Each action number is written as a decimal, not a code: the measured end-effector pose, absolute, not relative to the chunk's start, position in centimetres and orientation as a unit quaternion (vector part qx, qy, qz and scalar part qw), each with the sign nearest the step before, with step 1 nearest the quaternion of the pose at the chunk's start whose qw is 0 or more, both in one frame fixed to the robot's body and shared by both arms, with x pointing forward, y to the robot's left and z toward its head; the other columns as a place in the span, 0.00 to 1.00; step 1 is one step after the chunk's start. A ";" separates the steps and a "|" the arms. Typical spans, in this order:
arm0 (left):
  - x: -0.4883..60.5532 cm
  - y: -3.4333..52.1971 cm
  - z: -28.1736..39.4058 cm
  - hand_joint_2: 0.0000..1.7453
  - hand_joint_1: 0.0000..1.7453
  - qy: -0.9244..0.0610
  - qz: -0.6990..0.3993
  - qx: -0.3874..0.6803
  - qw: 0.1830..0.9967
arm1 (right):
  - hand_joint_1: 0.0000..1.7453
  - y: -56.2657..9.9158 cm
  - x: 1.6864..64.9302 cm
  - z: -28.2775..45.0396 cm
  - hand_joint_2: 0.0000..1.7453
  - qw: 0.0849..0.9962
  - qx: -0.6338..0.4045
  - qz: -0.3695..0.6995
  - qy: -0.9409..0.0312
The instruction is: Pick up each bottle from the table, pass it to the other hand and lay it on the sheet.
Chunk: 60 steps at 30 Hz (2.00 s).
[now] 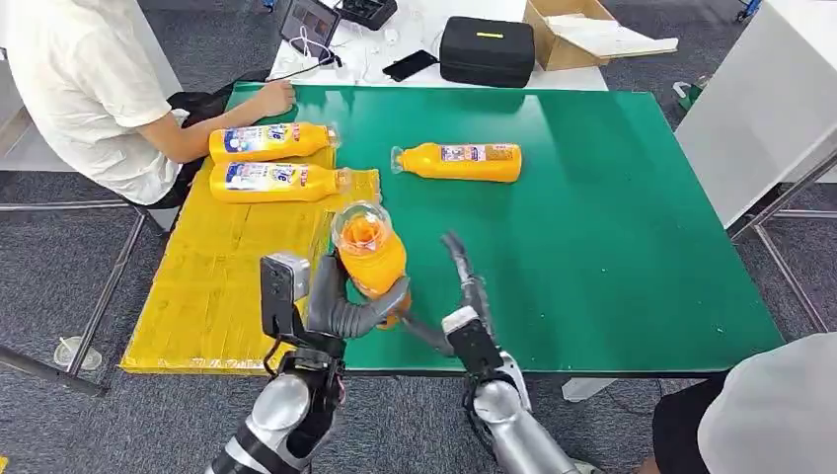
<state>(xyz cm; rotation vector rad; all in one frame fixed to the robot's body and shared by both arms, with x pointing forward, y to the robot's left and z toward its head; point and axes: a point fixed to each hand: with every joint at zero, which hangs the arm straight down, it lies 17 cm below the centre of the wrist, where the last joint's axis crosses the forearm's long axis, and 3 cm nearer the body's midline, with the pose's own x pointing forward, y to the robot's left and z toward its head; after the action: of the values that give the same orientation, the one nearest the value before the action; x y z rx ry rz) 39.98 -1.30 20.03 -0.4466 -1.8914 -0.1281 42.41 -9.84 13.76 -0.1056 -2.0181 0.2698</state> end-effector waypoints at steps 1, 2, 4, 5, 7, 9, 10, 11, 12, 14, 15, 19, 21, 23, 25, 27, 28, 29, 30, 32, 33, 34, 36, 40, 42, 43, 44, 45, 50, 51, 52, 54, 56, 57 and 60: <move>40.0 -0.6 19.9 1.00 1.00 -0.813 -0.068 -0.163 0.554 | 0.00 -11.2 42.2 14.1 0.00 0.514 -0.070 0.101 -0.849; 40.0 0.2 19.8 1.00 1.00 -0.823 -0.082 -0.136 0.545 | 0.00 -12.5 41.9 14.5 0.00 0.503 -0.093 0.089 -0.855; 40.4 2.1 19.5 1.00 1.00 -0.839 -0.110 -0.075 0.528 | 0.00 -15.5 41.1 15.6 0.00 0.479 -0.146 0.065 -0.863; 40.7 3.2 19.3 1.00 1.00 -0.842 -0.116 -0.052 0.525 | 0.00 -17.2 40.6 16.5 0.00 0.467 -0.172 0.048 -0.866; 41.4 5.6 18.9 1.00 1.00 -0.842 -0.115 -0.020 0.526 | 0.00 -20.0 39.4 18.1 0.00 0.444 -0.216 0.023 -0.869; 41.8 7.5 18.9 1.00 1.00 -0.845 -0.117 0.014 0.521 | 0.00 -21.5 38.2 19.6 0.00 0.423 -0.240 0.014 -0.874; 42.1 8.5 19.1 1.00 1.00 -0.849 -0.122 0.041 0.513 | 0.00 -22.1 37.6 20.5 0.00 0.411 -0.248 0.010 -0.877; 42.3 9.5 19.3 1.00 1.00 -0.851 -0.128 0.071 0.503 | 0.00 -22.4 37.1 21.2 0.00 0.401 -0.254 0.008 -0.880; 42.6 10.6 19.6 1.00 1.00 -0.853 -0.140 0.116 0.489 | 0.00 -22.7 36.5 22.1 0.00 0.388 -0.262 0.007 -0.884; 43.3 12.7 20.3 1.00 1.00 -0.852 -0.164 0.195 0.458 | 0.00 -23.1 35.7 23.9 0.00 0.366 -0.270 0.002 -0.891; 43.8 13.5 20.4 1.00 1.00 -0.849 -0.172 0.214 0.452 | 0.00 -23.1 35.5 24.4 0.00 0.359 -0.273 0.002 -0.893; 45.6 15.1 19.6 1.00 1.00 -0.812 -0.239 0.312 0.432 | 0.00 -22.7 35.5 24.6 1.00 0.356 -0.262 0.010 -0.897; 46.7 15.0 17.9 1.00 1.00 -0.762 -0.336 0.400 0.383 | 0.00 -22.4 35.8 24.1 1.00 0.366 -0.247 0.014 -0.897; 48.1 15.1 16.1 1.00 1.00 -0.725 -0.393 0.428 0.369 | 0.00 -22.0 36.1 23.8 1.00 0.372 -0.236 0.020 -0.898; 49.5 15.4 14.0 1.00 1.00 -0.700 -0.424 0.426 0.387 | 0.00 -21.6 36.4 23.5 1.00 0.376 -0.226 0.026 -0.898; 50.3 15.7 12.6 1.00 1.00 -0.684 -0.441 0.424 0.397 | 0.00 -21.4 36.6 23.2 1.00 0.379 -0.223 0.030 -0.898; 50.6 15.8 12.1 1.00 1.00 -0.679 -0.447 0.424 0.399 | 0.00 -21.4 36.6 23.1 1.00 0.381 -0.222 0.031 -0.897; 50.8 15.9 11.7 1.00 1.00 -0.674 -0.452 0.424 0.402 | 0.00 -21.3 36.7 23.0 1.00 0.382 -0.221 0.032 -0.897; 50.9 16.0 11.4 1.00 1.00 -0.670 -0.456 0.424 0.404 | 0.00 -21.3 36.8 22.9 1.00 0.383 -0.221 0.033 -0.896; 51.3 16.2 10.8 1.00 1.00 -0.664 -0.462 0.424 0.408 | 0.00 -21.2 36.9 22.8 1.00 0.384 -0.221 0.034 -0.896; 51.4 16.3 10.5 1.00 1.00 -0.659 -0.467 0.422 0.411 | 0.00 -21.1 37.0 22.7 1.00 0.385 -0.218 0.036 -0.896; 51.4 16.3 10.2 1.00 1.00 -0.656 -0.471 0.420 0.414 | 0.00 -21.0 37.1 22.6 1.00 0.386 -0.215 0.037 -0.896; 51.6 16.2 9.2 1.00 1.00 -0.646 -0.482 0.409 0.428 | 0.00 -20.7 37.2 22.4 1.00 0.390 -0.206 0.043 -0.896; 51.9 15.0 7.1 1.00 1.00 -0.633 -0.499 0.367 0.463 | 0.00 -20.0 37.7 22.0 1.00 0.397 -0.193 0.047 -0.896; 51.8 14.3 6.0 1.00 1.00 -0.627 -0.505 0.347 0.481 | 0.00 -19.9 37.9 21.8 1.00 0.401 -0.188 0.045 -0.895; 51.8 14.1 5.4 1.00 1.00 -0.622 -0.510 0.339 0.488 | 0.00 -19.8 38.1 21.6 1.00 0.404 -0.186 0.044 -0.895; 51.7 13.9 4.8 1.00 1.00 -0.616 -0.514 0.332 0.496 | 0.00 -19.7 38.2 21.5 1.00 0.406 -0.184 0.044 -0.894; 51.6 13.8 4.4 1.00 1.00 -0.613 -0.516 0.327 0.502 | 0.00 -19.6 38.3 21.4 1.00 0.408 -0.182 0.044 -0.894; 51.3 13.5 2.2 1.00 0.45 -0.592 -0.522 0.296 0.538 | 0.00 -19.1 38.7 20.9 1.00 0.417 -0.171 0.042 -0.892; 51.2 13.5 1.9 1.00 0.35 -0.590 -0.522 0.291 0.543 | 0.00 -19.0 38.8 20.8 1.00 0.417 -0.169 0.042 -0.892; 51.1 13.5 1.7 1.00 0.22 -0.589 -0.522 0.287 0.547 | 0.00 -18.8 38.8 20.8 1.00 0.418 -0.168 0.043 -0.892; 51.1 13.4 1.4 1.00 0.12 -0.585 -0.525 0.282 0.550 | 0.00 -18.6 38.9 20.6 1.00 0.420 -0.165 0.044 -0.891; 51.0 13.4 0.9 1.00 0.09 -0.578 -0.531 0.275 0.555 | 0.00 -18.6 38.9 20.4 1.00 0.422 -0.164 0.045 -0.890; 50.9 13.3 0.7 1.00 0.09 -0.574 -0.535 0.270 0.558 | 0.00 -18.5 39.0 20.3 1.00 0.423 -0.163 0.045 -0.890; 50.5 13.3 -0.3 1.00 0.08 -0.564 -0.540 0.259 0.569 | 0.00 -18.4 39.0 20.0 1.00 0.427 -0.161 0.047 -0.889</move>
<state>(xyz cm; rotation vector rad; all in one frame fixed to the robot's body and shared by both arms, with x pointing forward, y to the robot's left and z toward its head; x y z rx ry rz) 50.46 13.28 -0.27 0.6085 -1.3240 -1.2683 38.99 -18.38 20.02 -0.4032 -2.2199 0.1167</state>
